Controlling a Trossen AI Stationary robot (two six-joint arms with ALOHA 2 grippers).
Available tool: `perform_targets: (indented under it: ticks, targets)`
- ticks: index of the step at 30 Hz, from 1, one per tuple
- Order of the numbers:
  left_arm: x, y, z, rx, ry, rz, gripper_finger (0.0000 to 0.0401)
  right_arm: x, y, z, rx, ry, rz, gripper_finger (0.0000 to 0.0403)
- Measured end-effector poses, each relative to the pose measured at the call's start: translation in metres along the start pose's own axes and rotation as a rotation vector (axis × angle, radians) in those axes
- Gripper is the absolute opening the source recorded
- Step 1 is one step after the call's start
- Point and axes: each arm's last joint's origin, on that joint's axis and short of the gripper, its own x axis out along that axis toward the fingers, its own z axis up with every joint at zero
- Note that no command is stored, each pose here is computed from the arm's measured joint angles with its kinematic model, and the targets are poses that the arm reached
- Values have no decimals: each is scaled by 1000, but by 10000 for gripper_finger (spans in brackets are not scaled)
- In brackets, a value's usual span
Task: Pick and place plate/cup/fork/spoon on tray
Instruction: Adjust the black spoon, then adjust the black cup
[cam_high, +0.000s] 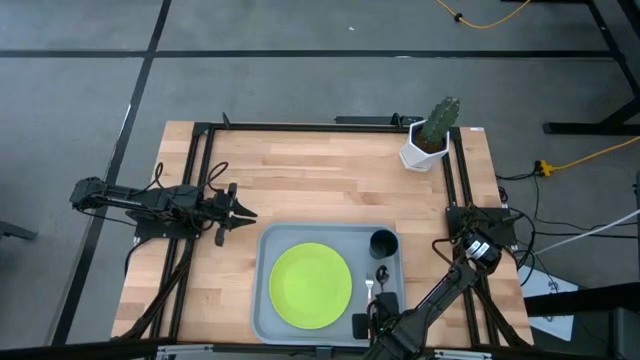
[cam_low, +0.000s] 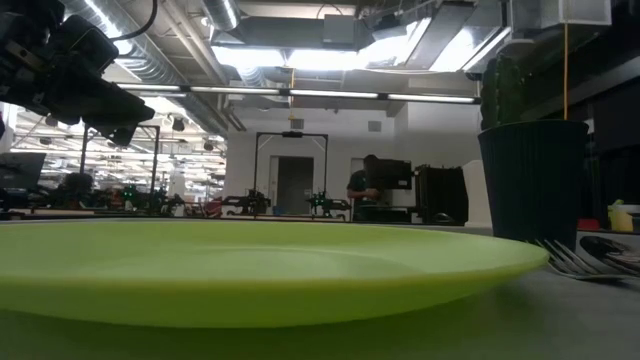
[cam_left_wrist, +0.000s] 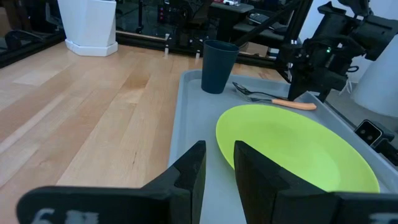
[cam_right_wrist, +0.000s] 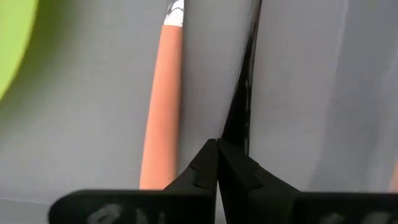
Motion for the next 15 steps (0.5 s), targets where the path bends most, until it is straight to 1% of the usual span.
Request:
perform_targets:
  ticks: [4,9,12,15]
  targets:
    - [0,0,0,0,0,0,77,-8,2,0,-1,-4,2,10]
    - [0,0,0,0,0,0,77,-15,6,0,-20,-55,64,10]
    - [0,0,0,0,0,0,77,-31,4,7,-67,-161,55,10]
    - [0,0,0,0,0,0,77,-61,3,14,-124,-311,88,10]
